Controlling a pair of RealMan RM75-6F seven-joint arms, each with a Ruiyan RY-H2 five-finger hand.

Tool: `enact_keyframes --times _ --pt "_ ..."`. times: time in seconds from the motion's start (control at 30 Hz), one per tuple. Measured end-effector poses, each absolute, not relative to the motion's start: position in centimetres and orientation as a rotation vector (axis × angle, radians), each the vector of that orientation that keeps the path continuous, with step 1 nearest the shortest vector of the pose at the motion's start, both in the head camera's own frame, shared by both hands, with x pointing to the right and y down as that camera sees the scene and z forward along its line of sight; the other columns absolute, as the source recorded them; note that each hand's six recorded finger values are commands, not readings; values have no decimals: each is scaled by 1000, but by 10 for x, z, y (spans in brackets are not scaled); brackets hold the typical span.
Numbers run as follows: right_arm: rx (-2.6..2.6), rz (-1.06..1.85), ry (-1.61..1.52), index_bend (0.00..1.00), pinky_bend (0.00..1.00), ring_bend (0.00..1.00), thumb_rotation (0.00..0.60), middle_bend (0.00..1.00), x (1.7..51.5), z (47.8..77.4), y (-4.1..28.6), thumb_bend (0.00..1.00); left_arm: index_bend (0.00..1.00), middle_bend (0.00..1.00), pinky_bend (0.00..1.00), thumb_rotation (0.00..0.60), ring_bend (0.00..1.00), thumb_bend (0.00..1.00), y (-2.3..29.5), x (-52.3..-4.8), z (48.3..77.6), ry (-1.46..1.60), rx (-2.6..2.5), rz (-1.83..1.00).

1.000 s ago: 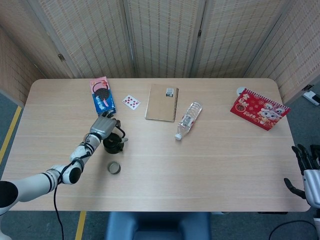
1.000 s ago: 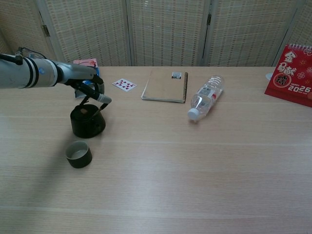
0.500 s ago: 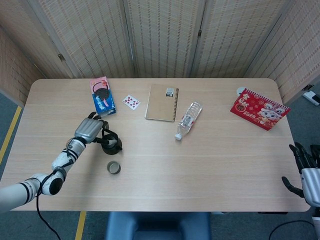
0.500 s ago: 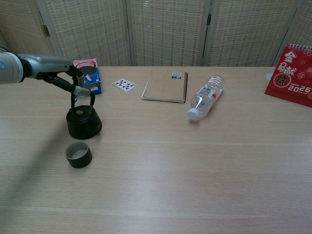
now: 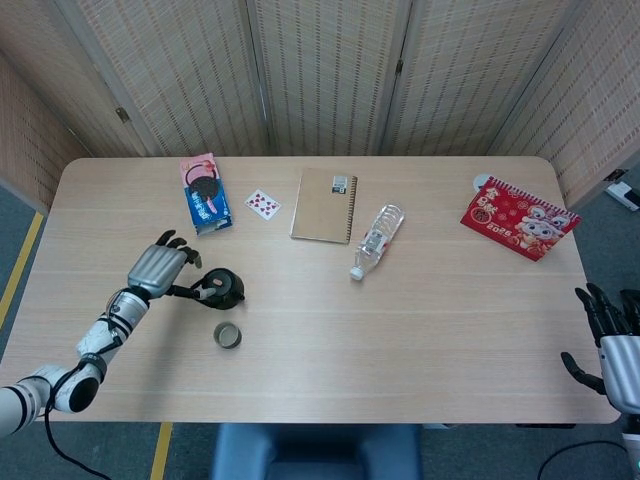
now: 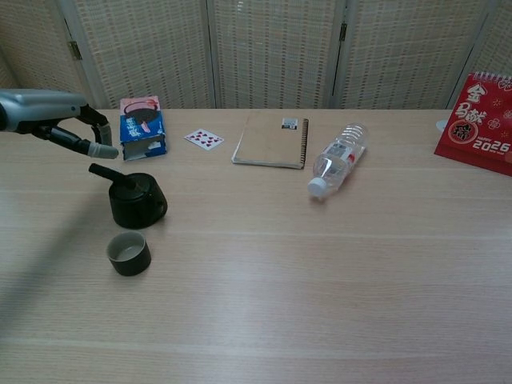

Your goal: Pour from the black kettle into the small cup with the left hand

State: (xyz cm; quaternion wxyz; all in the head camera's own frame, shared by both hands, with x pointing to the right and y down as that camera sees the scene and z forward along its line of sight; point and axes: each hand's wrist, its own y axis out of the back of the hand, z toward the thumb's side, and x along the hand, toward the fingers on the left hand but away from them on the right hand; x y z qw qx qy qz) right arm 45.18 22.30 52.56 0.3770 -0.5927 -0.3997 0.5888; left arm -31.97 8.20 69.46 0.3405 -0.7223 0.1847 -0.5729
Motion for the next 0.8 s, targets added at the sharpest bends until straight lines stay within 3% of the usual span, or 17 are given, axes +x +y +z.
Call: enact_keyframes --times 0.1,0.17,0.3,0.33,0.43,0.8 --pt "-1515 1509 -1024 22 0 203 600 86 453 526 223 290 287 366 0 203 139 161 83 -322 694 468 -1868 -1494" --pt "-1514 1511 -1025 22 0 204 600 86 453 526 224 291 246 333 0 263 118 161 83 -322 694 458 -1859 -1496" --pt "-1515 1515 -1025 22 0 205 600 86 454 527 224 290 184 270 0 541 75 166 86 -322 694 429 -1840 -1492" --pt "-1515 1516 -1025 22 0 205 600 86 454 527 224 290 168 256 0 573 65 166 88 -322 694 418 -1835 -1491" --pt "-1514 1519 -1026 22 0 205 600 86 455 527 224 290 141 237 0 599 53 166 95 -318 693 372 -1821 -1478" --pt "-1514 1531 -1032 22 0 206 600 86 459 529 225 290 118 222 0 600 42 165 109 -308 703 263 -1780 -1454"
